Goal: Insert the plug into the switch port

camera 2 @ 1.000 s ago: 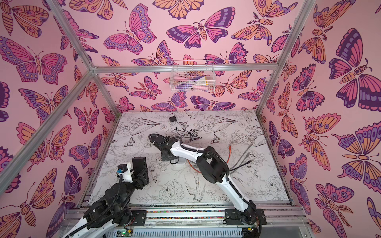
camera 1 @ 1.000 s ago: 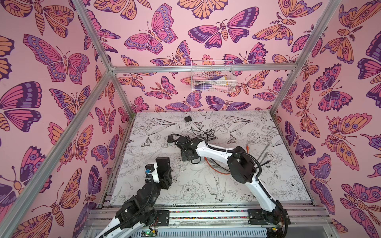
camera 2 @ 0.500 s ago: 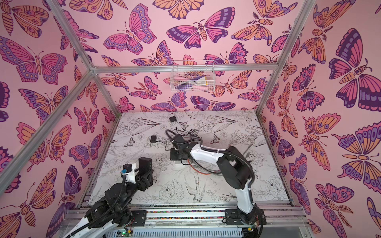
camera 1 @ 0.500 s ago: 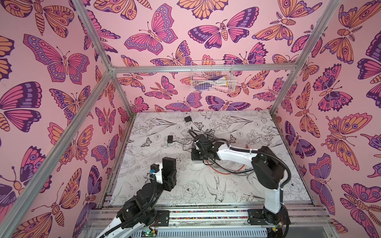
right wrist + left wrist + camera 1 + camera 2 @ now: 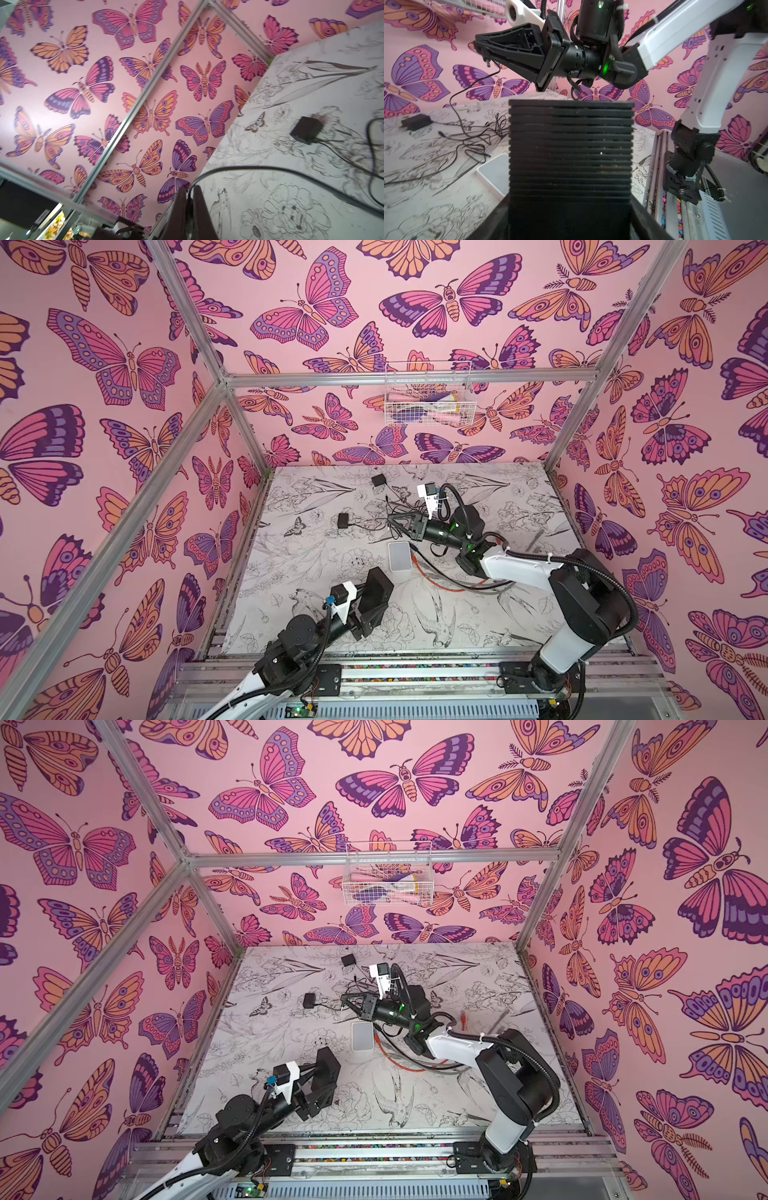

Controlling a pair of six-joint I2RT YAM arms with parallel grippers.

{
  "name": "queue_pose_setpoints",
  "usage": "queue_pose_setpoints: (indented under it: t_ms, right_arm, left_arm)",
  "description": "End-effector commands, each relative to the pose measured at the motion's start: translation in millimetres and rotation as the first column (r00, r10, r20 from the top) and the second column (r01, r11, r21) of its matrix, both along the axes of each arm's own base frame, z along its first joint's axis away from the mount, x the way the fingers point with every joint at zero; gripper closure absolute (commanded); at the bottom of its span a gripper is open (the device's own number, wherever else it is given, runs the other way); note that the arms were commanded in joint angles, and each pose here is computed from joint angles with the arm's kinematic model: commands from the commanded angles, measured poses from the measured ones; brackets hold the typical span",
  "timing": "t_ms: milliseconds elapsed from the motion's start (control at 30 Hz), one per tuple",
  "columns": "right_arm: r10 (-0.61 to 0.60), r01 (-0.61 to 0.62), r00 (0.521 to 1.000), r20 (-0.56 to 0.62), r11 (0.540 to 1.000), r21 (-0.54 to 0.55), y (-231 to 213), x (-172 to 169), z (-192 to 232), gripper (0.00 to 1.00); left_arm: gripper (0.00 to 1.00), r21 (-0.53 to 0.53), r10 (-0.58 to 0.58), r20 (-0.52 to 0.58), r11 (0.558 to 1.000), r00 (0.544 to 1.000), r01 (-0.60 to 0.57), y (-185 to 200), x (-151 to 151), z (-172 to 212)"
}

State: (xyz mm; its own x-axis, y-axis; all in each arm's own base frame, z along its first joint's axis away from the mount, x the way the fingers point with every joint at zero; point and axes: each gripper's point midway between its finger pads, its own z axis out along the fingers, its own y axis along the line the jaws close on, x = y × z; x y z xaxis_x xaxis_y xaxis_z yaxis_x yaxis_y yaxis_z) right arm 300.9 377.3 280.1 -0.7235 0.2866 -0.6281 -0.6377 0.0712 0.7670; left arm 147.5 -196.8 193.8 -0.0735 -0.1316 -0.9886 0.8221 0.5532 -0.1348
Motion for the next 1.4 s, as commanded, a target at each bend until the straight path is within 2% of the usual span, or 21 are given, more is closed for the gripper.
queue_pose_setpoints:
  t_ms: [0, 333, 600, 900, 1367]
  right_arm:
    - [0.094, -0.123, 0.975, 0.203, 0.983, 0.138, -5, -43, 59, 1.00]
    - [0.134, -0.204, 0.895, 0.426, 0.971, 0.123, -15, -119, 80, 1.00]
    - [0.193, -0.221, 0.838, 0.510, 0.975, -0.007, -9, -156, 73, 1.00]
    - [0.260, -0.267, 0.803, 0.537, 0.961, -0.066, 7, -173, 68, 1.00]
    - [0.249, -0.249, 0.796, 0.552, 0.965, -0.076, 12, -174, 70, 1.00]
  left_arm:
    - [1.00, -0.100, -0.068, 0.142, 0.991, 0.988, 0.083, -4, -15, 32]
    - [1.00, -0.136, -0.099, 0.186, 0.983, 0.977, 0.126, -5, -22, 38]
    - [1.00, -0.153, -0.115, 0.199, 0.977, 0.973, 0.146, -6, -26, 43]
    - [1.00, -0.156, -0.123, 0.166, 0.976, 0.979, 0.149, -7, -25, 40]
    - [1.00, -0.161, -0.126, 0.147, 0.976, 0.981, 0.149, -8, -24, 39]
